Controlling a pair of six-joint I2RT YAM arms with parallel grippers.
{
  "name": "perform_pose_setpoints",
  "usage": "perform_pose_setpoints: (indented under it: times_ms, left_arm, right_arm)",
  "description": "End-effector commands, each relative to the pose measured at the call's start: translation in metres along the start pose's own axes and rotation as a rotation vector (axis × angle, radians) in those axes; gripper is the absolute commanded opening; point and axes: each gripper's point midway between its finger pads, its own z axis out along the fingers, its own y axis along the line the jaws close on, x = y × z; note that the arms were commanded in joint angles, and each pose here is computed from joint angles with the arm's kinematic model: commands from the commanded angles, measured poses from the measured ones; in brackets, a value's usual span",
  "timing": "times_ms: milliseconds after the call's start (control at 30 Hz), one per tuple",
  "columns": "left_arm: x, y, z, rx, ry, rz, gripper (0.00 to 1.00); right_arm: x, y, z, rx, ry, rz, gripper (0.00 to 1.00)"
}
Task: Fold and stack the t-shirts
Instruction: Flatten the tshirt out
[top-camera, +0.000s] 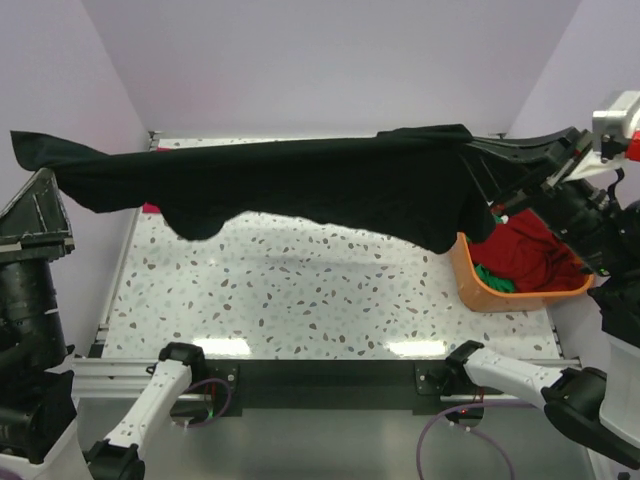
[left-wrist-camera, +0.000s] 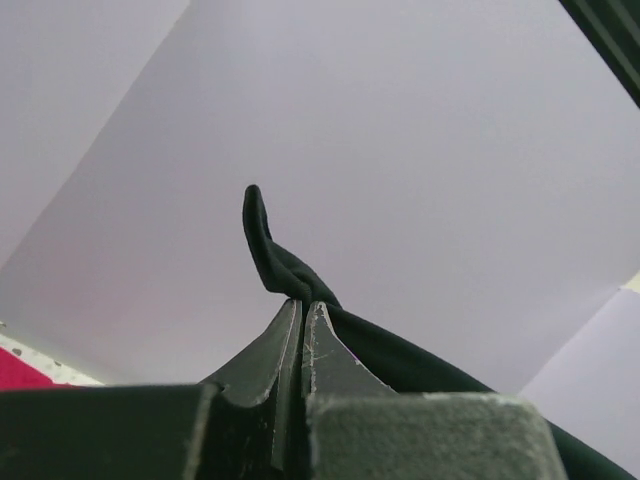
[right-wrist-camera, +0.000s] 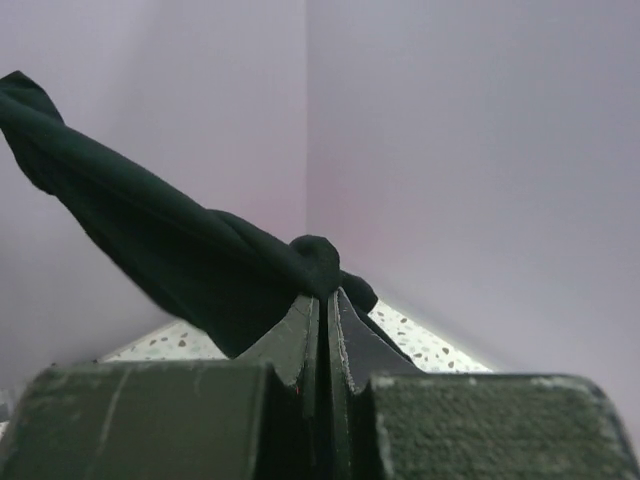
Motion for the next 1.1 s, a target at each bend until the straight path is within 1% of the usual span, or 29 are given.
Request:
perform_pose_setpoints:
  times_ms: [0, 100, 133, 200, 233, 267, 300, 333, 367, 400, 433, 467, 500, 533, 567, 600, 633, 667, 700, 733, 767, 800, 833, 867, 900, 933, 967, 1000, 1067]
  left_arm:
    - [-0.012, -0.009, 0.012, 0.006, -0.035, 0.056, 0.0]
    - [-0.004, -0.009, 0.028, -0.01, -0.027, 0.067, 0.0]
    - [0.001, -0.007, 0.034, -0.022, -0.02, 0.074, 0.0]
    - [0.016, 0.004, 0.051, -0.076, -0.008, 0.094, 0.0]
    - [0.035, 0.014, 0.067, -0.122, 0.023, 0.123, 0.0]
    - [0.051, 0.025, 0.077, -0.163, 0.049, 0.145, 0.0]
    - [0.062, 0.04, 0.087, -0.227, 0.053, 0.168, 0.0]
    - [0.09, 0.056, 0.103, -0.286, 0.097, 0.198, 0.0]
    - [0.113, 0.073, 0.112, -0.338, 0.136, 0.229, 0.0]
    - [0.129, 0.091, 0.118, -0.404, 0.15, 0.26, 0.0]
    - [0.162, 0.112, 0.129, -0.463, 0.209, 0.294, 0.0]
    - [0.189, 0.136, 0.13, -0.519, 0.259, 0.333, 0.0]
    - [0.206, 0.156, 0.13, -0.578, 0.274, 0.362, 0.0]
    - [0.238, 0.18, 0.133, -0.625, 0.333, 0.396, 0.0]
    - [0.258, 0.209, 0.132, -0.668, 0.376, 0.429, 0.0]
    - [0.298, 0.234, 0.132, -0.675, 0.499, 0.439, 0.0]
    - [0.316, 0.255, 0.124, -0.707, 0.586, 0.447, 0.1]
    - [0.321, 0.279, 0.122, -0.756, 0.638, 0.436, 0.52]
    - [0.343, 0.296, 0.114, -0.785, 0.727, 0.425, 0.71]
    - [0.347, 0.303, 0.109, -0.803, 0.753, 0.439, 0.83]
    - [0.352, 0.308, 0.103, -0.806, 0.774, 0.446, 1.0]
    - [0.35, 0.303, 0.102, -0.775, 0.774, 0.443, 1.0]
    - [0.351, 0.296, 0.107, -0.732, 0.756, 0.426, 1.0]
    - [0.358, 0.293, 0.099, -0.695, 0.785, 0.402, 1.0]
    - [0.35, 0.28, 0.101, -0.647, 0.76, 0.386, 1.0]
    - [0.348, 0.273, 0.103, -0.613, 0.741, 0.371, 1.0]
    - [0.349, 0.27, 0.097, -0.595, 0.751, 0.36, 1.0]
    - [0.342, 0.262, 0.096, -0.57, 0.732, 0.349, 1.0]
    - [0.345, 0.254, 0.092, -0.539, 0.741, 0.34, 1.0]
  right_arm:
    - [-0.02, -0.003, -0.01, 0.029, -0.05, 0.007, 0.0]
    - [-0.016, -0.014, 0.0, 0.081, -0.042, 0.005, 0.0]
    - [-0.014, -0.027, 0.004, 0.147, -0.039, 0.004, 0.0]
    - [0.006, -0.05, 0.028, 0.248, 0.013, -0.019, 0.0]
    - [0.013, -0.068, 0.037, 0.342, 0.026, -0.029, 0.0]
    - [0.037, -0.082, 0.058, 0.38, 0.09, -0.077, 0.0]
    - [0.051, -0.095, 0.072, 0.436, 0.123, -0.089, 0.0]
    - [0.062, -0.106, 0.084, 0.478, 0.143, -0.103, 0.0]
    - [0.101, -0.121, 0.111, 0.503, 0.229, -0.113, 0.0]
    - [0.116, -0.144, 0.118, 0.545, 0.26, -0.097, 0.0]
    - [0.136, -0.158, 0.128, 0.548, 0.29, -0.061, 0.0]
    - [0.162, -0.166, 0.143, 0.508, 0.321, -0.008, 0.0]
    - [0.216, -0.196, 0.15, 0.554, 0.415, 0.002, 0.0]
    - [0.233, -0.206, 0.166, 0.551, 0.393, -0.014, 0.0]
    - [0.273, -0.21, 0.171, 0.519, 0.45, -0.012, 0.0]
    - [0.317, -0.214, 0.186, 0.472, 0.503, -0.004, 0.09]
    - [0.342, -0.214, 0.19, 0.44, 0.549, 0.0, 0.23]
    - [0.365, -0.212, 0.192, 0.418, 0.596, 0.018, 0.46]
    - [0.4, -0.211, 0.193, 0.385, 0.679, 0.041, 0.9]
    - [0.409, -0.211, 0.191, 0.383, 0.707, 0.046, 0.99]
    - [0.418, -0.211, 0.187, 0.386, 0.735, 0.055, 0.99]
    - [0.423, -0.212, 0.183, 0.399, 0.749, 0.055, 0.99]
    - [0.417, -0.209, 0.18, 0.401, 0.738, 0.06, 0.99]
    - [0.428, -0.205, 0.17, 0.405, 0.764, 0.078, 0.99]
    - [0.429, -0.201, 0.167, 0.4, 0.759, 0.09, 0.99]
    - [0.414, -0.192, 0.163, 0.384, 0.73, 0.109, 0.99]
    - [0.431, -0.182, 0.15, 0.383, 0.772, 0.129, 0.99]
    - [0.431, -0.176, 0.144, 0.382, 0.777, 0.14, 0.99]
    - [0.442, -0.153, 0.12, 0.387, 0.813, 0.186, 0.99]
